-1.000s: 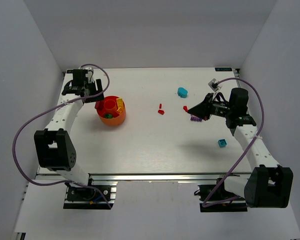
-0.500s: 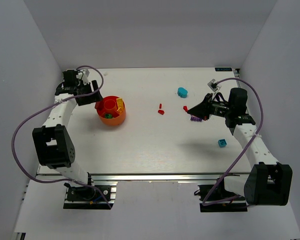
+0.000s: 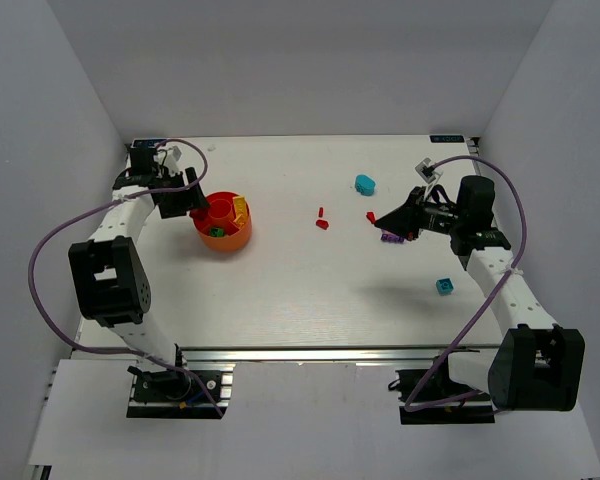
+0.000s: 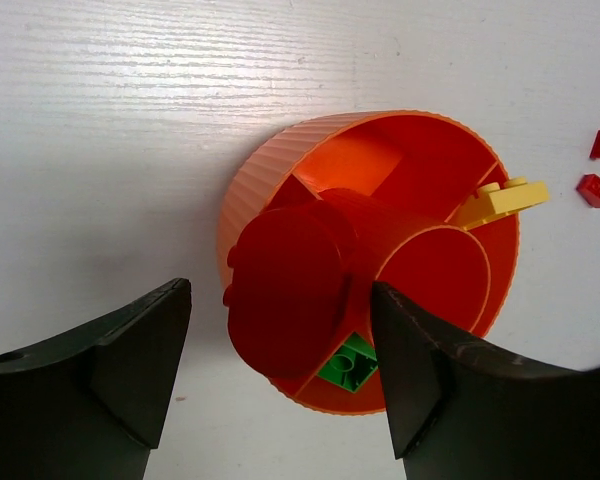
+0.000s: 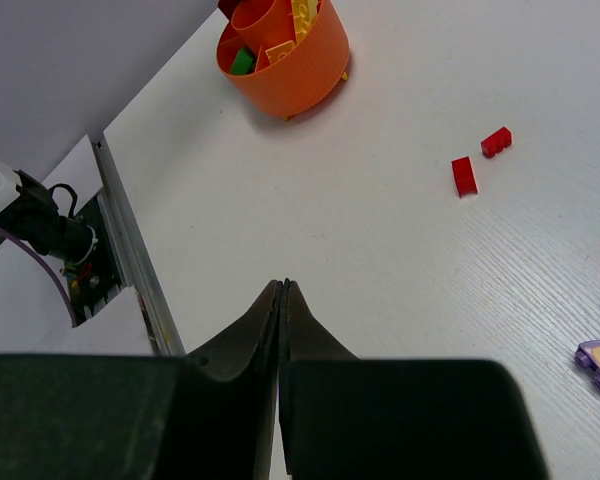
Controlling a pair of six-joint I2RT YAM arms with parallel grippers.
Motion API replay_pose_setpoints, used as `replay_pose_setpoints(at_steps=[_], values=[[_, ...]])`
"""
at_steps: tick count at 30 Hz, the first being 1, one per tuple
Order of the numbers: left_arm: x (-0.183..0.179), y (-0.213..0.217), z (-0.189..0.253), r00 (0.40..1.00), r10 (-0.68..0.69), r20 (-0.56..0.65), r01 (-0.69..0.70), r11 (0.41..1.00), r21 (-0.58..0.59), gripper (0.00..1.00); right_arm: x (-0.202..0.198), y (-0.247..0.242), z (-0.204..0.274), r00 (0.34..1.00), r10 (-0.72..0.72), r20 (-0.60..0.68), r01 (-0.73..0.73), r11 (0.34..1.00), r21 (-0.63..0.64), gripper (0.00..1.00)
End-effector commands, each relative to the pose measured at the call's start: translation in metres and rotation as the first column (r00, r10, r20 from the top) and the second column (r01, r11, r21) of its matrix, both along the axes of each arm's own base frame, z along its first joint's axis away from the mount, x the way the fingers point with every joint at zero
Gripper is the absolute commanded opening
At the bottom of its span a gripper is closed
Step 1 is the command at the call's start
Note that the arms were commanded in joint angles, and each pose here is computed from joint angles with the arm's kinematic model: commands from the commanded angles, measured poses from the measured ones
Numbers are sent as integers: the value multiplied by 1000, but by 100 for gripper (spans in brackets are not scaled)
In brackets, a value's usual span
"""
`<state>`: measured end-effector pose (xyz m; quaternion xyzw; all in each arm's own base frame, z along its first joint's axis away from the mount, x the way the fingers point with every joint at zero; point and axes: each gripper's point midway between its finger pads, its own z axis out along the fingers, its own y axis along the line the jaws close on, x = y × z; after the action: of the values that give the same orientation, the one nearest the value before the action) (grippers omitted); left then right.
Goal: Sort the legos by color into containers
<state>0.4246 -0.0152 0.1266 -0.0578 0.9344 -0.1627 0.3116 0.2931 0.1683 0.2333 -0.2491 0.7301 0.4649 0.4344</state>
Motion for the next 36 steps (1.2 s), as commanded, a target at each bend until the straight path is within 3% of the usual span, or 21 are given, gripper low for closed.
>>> replay_pose_setpoints(at_steps=[1,36], values=[[8,1,13,999,-9,37,10,1000,-17,81,3,-2,1,1000,-1,17,1,1000,-4,2],[13,4,35,996,-6,91,10,999,-41,78,3,-2,0,1000,-1,15,1,1000,-4,2]])
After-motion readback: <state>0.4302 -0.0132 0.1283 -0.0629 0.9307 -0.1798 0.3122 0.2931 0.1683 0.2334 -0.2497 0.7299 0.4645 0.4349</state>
